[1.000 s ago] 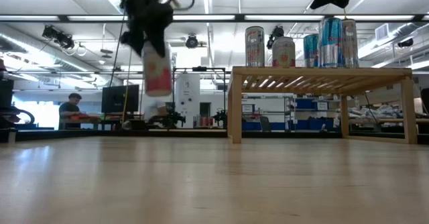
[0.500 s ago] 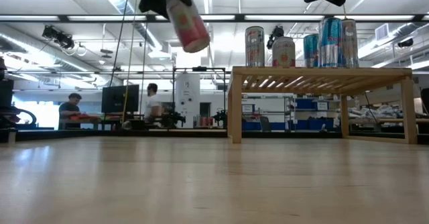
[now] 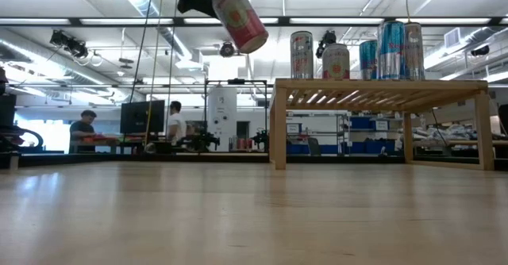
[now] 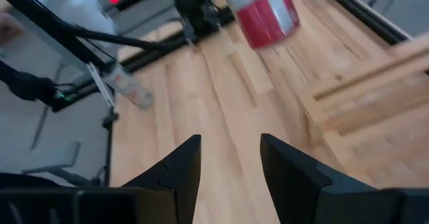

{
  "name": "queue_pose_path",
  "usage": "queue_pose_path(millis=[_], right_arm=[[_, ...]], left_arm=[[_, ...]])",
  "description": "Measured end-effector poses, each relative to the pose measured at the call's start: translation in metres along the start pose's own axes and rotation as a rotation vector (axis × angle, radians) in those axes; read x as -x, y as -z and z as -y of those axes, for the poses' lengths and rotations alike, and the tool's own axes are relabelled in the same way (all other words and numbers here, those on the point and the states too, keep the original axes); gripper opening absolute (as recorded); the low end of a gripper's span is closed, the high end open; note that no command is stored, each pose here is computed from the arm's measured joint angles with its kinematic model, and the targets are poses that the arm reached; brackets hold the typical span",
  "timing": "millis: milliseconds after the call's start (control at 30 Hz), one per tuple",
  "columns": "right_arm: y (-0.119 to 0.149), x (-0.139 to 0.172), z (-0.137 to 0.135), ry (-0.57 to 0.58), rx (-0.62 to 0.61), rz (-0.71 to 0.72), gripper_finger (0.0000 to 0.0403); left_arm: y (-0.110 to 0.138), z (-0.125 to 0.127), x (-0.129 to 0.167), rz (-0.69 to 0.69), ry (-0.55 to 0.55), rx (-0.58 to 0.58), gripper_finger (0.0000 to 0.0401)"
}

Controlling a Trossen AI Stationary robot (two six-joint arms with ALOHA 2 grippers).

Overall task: Place canned beverage on shelf
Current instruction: Put the pink-white soda can on the shelf aligned with the other pink-white soda can

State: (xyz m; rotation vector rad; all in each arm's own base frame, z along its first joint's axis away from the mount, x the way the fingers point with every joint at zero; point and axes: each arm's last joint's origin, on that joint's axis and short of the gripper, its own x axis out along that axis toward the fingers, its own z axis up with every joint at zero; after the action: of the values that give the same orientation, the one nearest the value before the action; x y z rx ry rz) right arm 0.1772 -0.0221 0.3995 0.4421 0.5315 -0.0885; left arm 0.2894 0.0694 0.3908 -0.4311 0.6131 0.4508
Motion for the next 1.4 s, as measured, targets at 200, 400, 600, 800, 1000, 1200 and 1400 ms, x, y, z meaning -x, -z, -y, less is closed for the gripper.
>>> queue_pose_path(millis=[200, 400, 600, 800, 1000, 1200, 1400], right_arm=[[-0.009, 0.001, -0.004, -0.053, 0.023, 0.088, 0.0162], [-0.01, 0.001, -0.005, -0.058, 0.134, 0.098, 0.0171], [-0.012, 0.001, -0.005, -0.064, 0.133, 0.119, 0.0186], [-0.012, 0.001, -0.005, -0.062, 0.113, 0.119, 0.0186], [-0.012, 0.001, -0.005, -0.061, 0.113, 0.119, 0.0186], [-0.012, 0.001, -0.005, -0.059, 0.113, 0.12, 0.0186], [-0.012, 0.001, -0.005, -0.06, 0.113, 0.123, 0.0186]], left_arm=[[-0.004, 0.002, 0.0, 0.038, 0.02, 0.003, 0.0302], [-0.007, 0.005, 0.0, 0.075, 0.041, 0.005, 0.0302], [-0.007, 0.005, 0.0, 0.072, 0.039, 0.004, 0.0302], [-0.007, 0.005, 0.0, 0.073, 0.038, -0.004, 0.0302], [-0.007, 0.005, 0.0, 0.073, 0.036, -0.026, 0.0302], [-0.006, 0.005, 0.0, 0.068, 0.034, -0.034, 0.0302], [-0.004, 0.004, 0.0, 0.05, 0.025, -0.06, 0.0302]])
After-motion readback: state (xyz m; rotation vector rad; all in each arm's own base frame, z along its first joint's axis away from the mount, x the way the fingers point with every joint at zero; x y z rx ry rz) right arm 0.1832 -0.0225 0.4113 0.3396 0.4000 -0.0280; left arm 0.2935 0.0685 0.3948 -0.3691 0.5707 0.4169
